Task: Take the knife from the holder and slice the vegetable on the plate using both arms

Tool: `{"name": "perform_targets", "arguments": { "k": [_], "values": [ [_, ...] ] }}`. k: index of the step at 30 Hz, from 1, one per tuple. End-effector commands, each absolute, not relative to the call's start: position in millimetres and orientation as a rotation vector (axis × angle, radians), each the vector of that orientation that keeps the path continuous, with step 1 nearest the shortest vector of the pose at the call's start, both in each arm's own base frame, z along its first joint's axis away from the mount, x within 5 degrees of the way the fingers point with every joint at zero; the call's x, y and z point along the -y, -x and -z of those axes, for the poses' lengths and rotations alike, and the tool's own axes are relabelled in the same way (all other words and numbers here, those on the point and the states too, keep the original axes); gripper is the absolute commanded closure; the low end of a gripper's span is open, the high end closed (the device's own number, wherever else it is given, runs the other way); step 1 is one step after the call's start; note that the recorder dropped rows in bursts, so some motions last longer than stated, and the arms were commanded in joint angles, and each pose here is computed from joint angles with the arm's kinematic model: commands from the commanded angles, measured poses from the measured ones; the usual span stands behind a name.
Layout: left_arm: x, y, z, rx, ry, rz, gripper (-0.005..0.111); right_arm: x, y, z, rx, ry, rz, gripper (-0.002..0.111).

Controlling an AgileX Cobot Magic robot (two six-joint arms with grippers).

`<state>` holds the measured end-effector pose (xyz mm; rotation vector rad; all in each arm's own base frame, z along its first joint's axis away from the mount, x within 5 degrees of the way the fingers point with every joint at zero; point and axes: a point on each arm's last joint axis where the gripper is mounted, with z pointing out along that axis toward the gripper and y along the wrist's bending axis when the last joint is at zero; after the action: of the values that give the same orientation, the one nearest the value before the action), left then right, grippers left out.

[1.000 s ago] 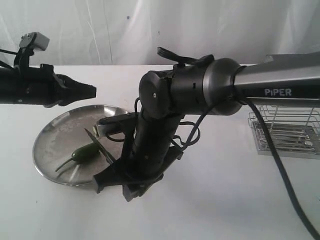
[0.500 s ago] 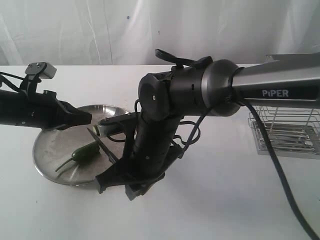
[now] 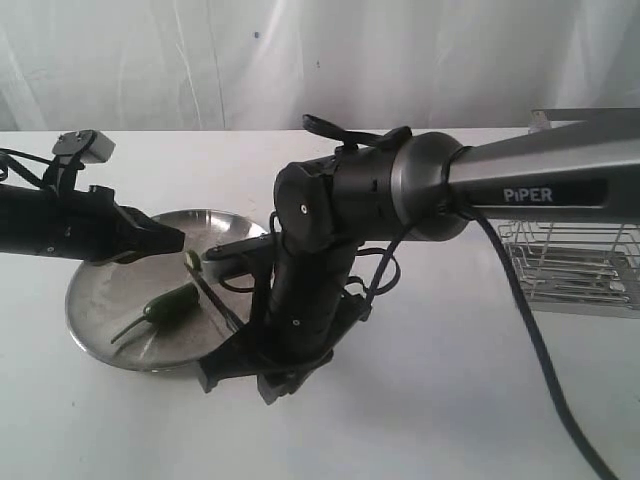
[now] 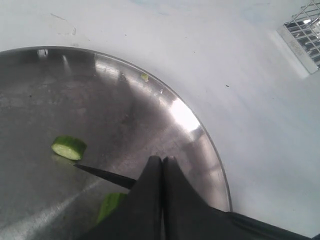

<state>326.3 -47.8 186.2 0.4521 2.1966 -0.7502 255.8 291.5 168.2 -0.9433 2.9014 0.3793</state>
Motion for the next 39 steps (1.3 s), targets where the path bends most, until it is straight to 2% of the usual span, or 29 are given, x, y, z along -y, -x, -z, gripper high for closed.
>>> {"name": "perform_targets", "arguments": {
  "k": [1, 13, 25, 39],
  "values": [
    [49.6, -325.4, -188.3, -2.186, -0.419, 0.78, 0.107, -292.5, -257.0, -170.3, -2.864, 0.953, -0.398, 0.108],
    [49.6, -325.5, -188.4, -2.185, -0.418, 0.779, 0.107, -305.2, -246.9, -171.0, -2.81, 1.009, -0.421, 0.108],
    [49.9, -325.3, -188.6, -2.183, -0.42, 0.784, 0.107, -301.0, -251.5, -170.0, -2.824, 0.925, -0.332, 0.108],
    [49.6, -325.6, -188.6, -2.183, -0.414, 0.781, 0.107, -300.6, -248.5, -169.7, -2.848, 0.951, -0.342, 0.108]
  ]
}}
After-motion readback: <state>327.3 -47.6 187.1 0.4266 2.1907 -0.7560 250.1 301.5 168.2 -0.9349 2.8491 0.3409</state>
